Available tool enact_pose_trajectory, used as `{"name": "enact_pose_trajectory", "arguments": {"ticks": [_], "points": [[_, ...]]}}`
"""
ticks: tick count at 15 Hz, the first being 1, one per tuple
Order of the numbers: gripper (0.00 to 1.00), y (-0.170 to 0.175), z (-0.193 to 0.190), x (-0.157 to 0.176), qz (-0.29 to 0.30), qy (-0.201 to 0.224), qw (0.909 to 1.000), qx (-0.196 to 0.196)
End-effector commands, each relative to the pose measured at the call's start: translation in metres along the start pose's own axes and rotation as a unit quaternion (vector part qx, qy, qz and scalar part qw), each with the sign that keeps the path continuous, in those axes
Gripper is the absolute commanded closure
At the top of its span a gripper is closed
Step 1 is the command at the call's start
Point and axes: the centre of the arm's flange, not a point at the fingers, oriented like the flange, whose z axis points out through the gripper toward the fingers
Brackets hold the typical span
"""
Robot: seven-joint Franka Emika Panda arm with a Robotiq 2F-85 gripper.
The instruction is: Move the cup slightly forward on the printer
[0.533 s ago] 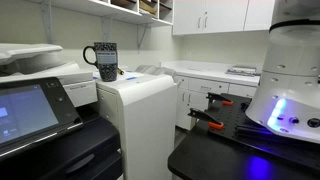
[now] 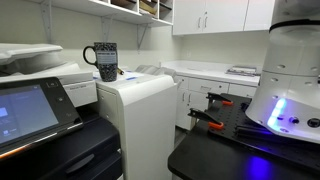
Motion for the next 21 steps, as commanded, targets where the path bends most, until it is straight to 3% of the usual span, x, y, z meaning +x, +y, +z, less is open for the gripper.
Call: {"name": "enact_pose_trajectory", "arguments": {"ticks": [1,6,11,17,21], "points": [[0.0,-0.002,0.007,0.017,0.027,0.014,0.9994,0.018],[0.0,-0.002,0.027,0.085,0.148,0.086,0.9833,0.063],[0.0,0.007,0.045,0.146,0.26,0.142,0.9516,0.083],[0.0,0.012,0.064,0.193,0.366,0.151,0.9141,0.089],[0.06,0.014,0.08,0.216,0.401,0.144,0.9019,0.071]]}}
